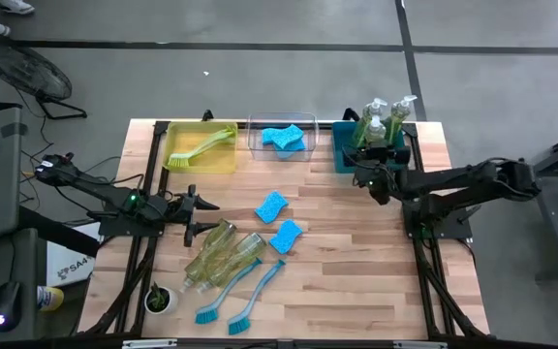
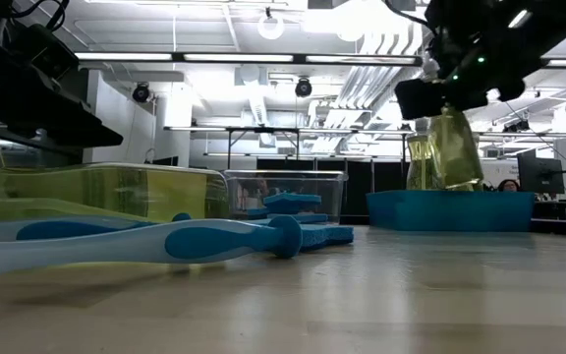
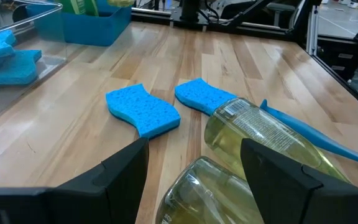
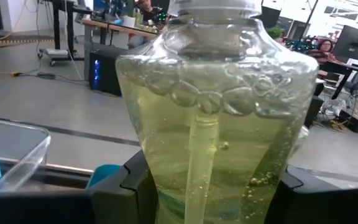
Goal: Pick & Place Kitchen Sink Supplies
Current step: Put the dish soap into the blue bin
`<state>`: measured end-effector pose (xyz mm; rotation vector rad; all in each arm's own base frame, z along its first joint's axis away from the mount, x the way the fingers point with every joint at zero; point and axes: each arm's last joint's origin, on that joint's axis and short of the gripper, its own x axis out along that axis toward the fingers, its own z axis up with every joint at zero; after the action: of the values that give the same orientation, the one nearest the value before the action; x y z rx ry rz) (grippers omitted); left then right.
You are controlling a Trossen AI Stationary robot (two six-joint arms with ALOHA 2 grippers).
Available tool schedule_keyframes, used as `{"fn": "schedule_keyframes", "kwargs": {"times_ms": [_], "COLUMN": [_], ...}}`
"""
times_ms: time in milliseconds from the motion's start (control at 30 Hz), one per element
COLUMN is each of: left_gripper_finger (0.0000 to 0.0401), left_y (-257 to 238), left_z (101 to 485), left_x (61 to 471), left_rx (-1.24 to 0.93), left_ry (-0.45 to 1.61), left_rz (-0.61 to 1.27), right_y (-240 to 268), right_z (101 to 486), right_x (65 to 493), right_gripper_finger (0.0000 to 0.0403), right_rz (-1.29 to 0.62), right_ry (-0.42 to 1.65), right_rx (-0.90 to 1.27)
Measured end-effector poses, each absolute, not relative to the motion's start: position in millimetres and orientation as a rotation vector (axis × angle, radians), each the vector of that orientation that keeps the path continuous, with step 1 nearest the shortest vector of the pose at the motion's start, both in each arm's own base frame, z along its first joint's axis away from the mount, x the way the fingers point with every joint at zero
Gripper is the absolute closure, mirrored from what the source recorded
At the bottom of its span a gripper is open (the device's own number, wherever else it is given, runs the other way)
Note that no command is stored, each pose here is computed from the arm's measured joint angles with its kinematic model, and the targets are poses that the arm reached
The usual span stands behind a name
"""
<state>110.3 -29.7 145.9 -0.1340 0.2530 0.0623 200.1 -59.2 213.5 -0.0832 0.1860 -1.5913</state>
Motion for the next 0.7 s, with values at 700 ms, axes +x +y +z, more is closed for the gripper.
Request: {"fn": "schedule_keyframes", "kwargs": {"times_ms": [700], "left_gripper_finger": [0.0151], "left_y": [-30], "left_z": [146], "left_x": [110], "left_rx": [-0.134], "left_ry": [0.253], "left_rz": [0.063], "right_y": [-90], "right_z": [209], "right_x": [219], "right_gripper_finger": [0.0232], "right_rz": [-1.541], "right_ry": [0.144], "right_rx": [-0.081]}}
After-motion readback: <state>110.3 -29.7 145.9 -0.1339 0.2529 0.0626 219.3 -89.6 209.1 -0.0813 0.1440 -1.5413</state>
